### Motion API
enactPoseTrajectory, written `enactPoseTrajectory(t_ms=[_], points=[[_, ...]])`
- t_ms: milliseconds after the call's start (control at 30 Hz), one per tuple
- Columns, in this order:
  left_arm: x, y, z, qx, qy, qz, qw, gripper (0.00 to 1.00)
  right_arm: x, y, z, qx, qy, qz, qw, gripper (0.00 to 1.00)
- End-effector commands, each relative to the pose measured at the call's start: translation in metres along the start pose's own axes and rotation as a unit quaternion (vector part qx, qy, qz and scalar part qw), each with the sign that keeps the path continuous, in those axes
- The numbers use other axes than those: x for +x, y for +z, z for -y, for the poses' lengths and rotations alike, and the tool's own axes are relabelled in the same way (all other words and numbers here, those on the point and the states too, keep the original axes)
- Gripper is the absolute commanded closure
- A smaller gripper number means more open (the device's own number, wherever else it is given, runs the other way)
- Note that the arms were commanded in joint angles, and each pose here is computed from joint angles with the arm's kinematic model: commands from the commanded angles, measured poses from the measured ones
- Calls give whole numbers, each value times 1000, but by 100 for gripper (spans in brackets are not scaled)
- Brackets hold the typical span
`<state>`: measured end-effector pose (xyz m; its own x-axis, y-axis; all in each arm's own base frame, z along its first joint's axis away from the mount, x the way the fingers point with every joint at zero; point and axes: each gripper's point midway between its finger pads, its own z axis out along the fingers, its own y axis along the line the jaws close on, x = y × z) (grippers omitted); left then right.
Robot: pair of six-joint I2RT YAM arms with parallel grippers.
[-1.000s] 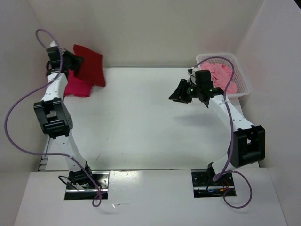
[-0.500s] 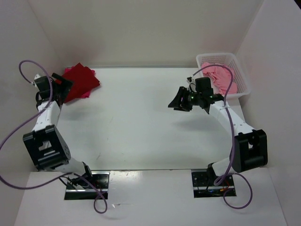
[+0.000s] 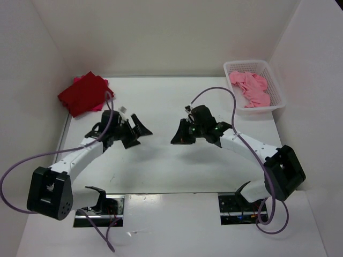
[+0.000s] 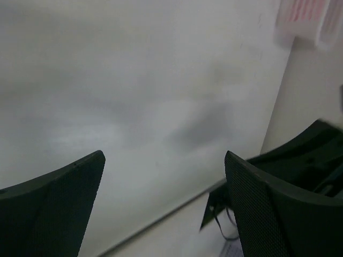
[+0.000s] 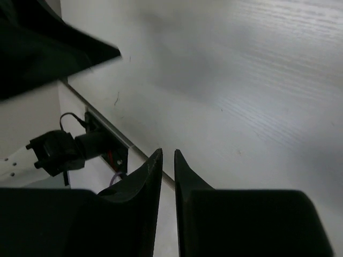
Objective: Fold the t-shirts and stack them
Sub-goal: Put the neatly folded tshirt into the corner of the board with the left arm, then grab crumpled tshirt from bin with the right arm
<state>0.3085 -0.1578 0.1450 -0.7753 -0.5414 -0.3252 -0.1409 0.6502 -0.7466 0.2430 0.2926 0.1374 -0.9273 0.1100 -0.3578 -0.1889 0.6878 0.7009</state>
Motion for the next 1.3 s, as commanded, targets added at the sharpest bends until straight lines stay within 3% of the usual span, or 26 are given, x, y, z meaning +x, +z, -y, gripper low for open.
enactPoseTrajectory(t_ms=[0, 200, 367, 467, 533, 567, 633, 667, 700, 733, 767, 800, 867, 933, 967, 1133, 1267], points=[[60, 7, 2, 12, -50, -86, 995, 1, -48, -7, -30, -28, -6, 83, 996, 80], [59, 27, 14, 12, 3, -91, 996, 1, -73, -21, -56, -60, -7, 132, 989, 75], [53, 34, 30, 46, 53, -106, 992, 1, -99, -27, -37, -56, 35, 172, 983, 84], [38, 32, 36, 55, 71, -88, 992, 1, -137, -25, -31, 9, 24, 213, 977, 89], [29, 29, 43, 101, 82, -84, 988, 1, -160, -30, 3, 113, 4, 224, 968, 91], [26, 30, 40, 105, 75, -87, 988, 1, -202, -43, 10, 167, -2, 274, 947, 91], [27, 33, 30, 119, 59, -109, 985, 1, -242, -77, 61, 251, 7, 292, 923, 85], [24, 36, 22, 115, 58, -110, 985, 1, -274, -100, 59, 245, 8, 319, 916, 82], [25, 38, 20, 114, 61, -119, 984, 1, -290, -103, 86, 262, 21, 320, 910, 82], [25, 42, 11, 99, 53, -130, 985, 1, -311, -134, 120, 283, 45, 344, 894, 82], [23, 43, 12, 97, 59, -131, 985, 1, -331, -152, 127, 281, 52, 368, 885, 76], [16, 44, 17, 98, 68, -122, 985, 7, -340, -158, 152, 302, 62, 370, 876, 72], [7, 45, 17, 85, 76, -107, 988, 32, -361, -190, 185, 328, 73, 397, 854, 69], [1, 43, 22, 81, 90, -104, 987, 51, -366, -192, 227, 369, 89, 393, 838, 66], [-1, 44, 21, 73, 93, -103, 988, 55, -373, -206, 241, 380, 93, 398, 830, 65], [1, 43, 17, 65, 96, -103, 988, 58, -370, -209, 305, 408, 124, 374, 824, 35], [-2, 35, 22, 68, 104, -89, 988, 55, -380, -196, 338, 415, 125, 363, 825, 30]])
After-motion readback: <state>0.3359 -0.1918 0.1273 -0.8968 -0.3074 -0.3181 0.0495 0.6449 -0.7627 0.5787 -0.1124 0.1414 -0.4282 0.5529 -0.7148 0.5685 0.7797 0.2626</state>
